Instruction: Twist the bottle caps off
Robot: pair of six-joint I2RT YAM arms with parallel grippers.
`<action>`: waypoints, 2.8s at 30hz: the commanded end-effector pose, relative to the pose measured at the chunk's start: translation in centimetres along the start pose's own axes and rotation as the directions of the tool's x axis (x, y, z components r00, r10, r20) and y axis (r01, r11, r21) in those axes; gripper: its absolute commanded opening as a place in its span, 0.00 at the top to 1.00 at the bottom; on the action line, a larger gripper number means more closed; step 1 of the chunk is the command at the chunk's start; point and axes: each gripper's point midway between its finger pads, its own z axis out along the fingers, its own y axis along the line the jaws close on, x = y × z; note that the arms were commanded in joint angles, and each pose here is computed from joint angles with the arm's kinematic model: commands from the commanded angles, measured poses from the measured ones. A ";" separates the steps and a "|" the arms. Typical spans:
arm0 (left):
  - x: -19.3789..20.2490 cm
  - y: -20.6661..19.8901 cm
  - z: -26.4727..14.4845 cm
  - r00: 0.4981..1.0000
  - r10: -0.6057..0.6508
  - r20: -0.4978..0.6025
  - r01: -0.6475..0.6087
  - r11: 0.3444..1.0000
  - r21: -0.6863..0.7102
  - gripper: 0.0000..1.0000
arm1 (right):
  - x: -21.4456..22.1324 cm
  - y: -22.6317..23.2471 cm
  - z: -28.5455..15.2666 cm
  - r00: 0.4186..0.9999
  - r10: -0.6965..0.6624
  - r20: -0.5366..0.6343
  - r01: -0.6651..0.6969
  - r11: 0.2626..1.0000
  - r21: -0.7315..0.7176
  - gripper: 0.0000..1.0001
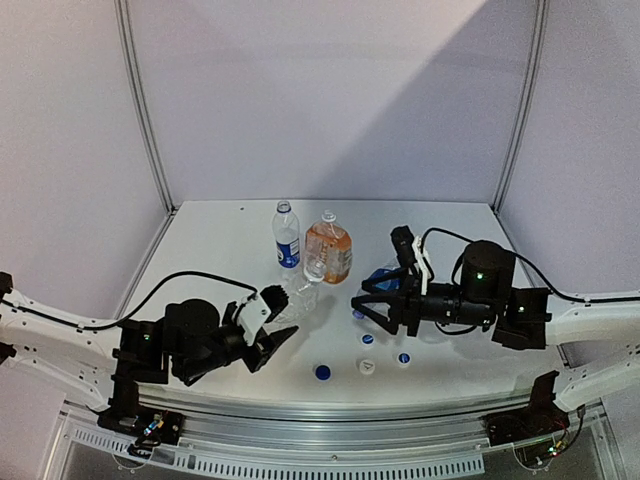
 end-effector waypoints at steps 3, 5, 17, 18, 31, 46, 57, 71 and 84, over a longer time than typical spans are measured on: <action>-1.1 -2.8 -0.2 0.995 -0.085 0.055 0.073 0.978 0.193 0.64 | -5.7 4.5 0.1 0.959 0.001 0.284 0.065 0.973 -0.222 0.41; -1.1 -3.0 -0.2 0.995 -0.083 0.052 0.071 0.977 0.203 0.65 | -6.0 4.9 0.3 0.951 0.023 0.307 0.060 0.965 -0.257 0.40; -1.0 -3.8 0.0 0.996 -0.075 0.041 0.063 0.969 0.237 0.65 | -4.7 4.7 3.6 0.966 0.086 0.244 -0.008 0.952 -0.305 0.42; -0.9 -3.8 0.0 0.996 -0.075 0.039 0.064 0.969 0.237 0.65 | -4.7 4.9 3.6 0.966 0.087 0.245 -0.006 0.950 -0.313 0.42; -1.0 -4.0 0.0 0.997 -0.070 0.037 0.059 0.967 0.247 0.65 | -4.4 5.5 4.9 0.967 0.124 0.224 -0.033 0.928 -0.370 0.61; -0.5 -2.1 0.9 0.994 -0.110 -0.013 0.111 0.986 0.121 0.01 | -3.2 0.6 4.2 0.995 -0.023 0.100 0.024 1.000 -0.006 1.00; -0.4 -1.7 0.9 0.994 -0.104 -0.018 0.106 0.989 0.100 0.01 | -5.8 -9.6 -5.1 0.990 -0.142 0.001 0.111 0.779 0.617 1.00; -0.2 -2.1 1.2 0.995 -0.094 -0.026 0.096 0.989 0.109 0.01 | -7.5 -20.0 -10.5 0.995 -0.091 0.040 0.014 0.525 0.851 1.00; -0.2 -2.2 1.2 0.996 -0.088 -0.032 0.091 0.989 0.117 0.01 | -4.7 -25.4 -9.3 0.996 0.016 0.088 -0.083 0.545 0.835 1.00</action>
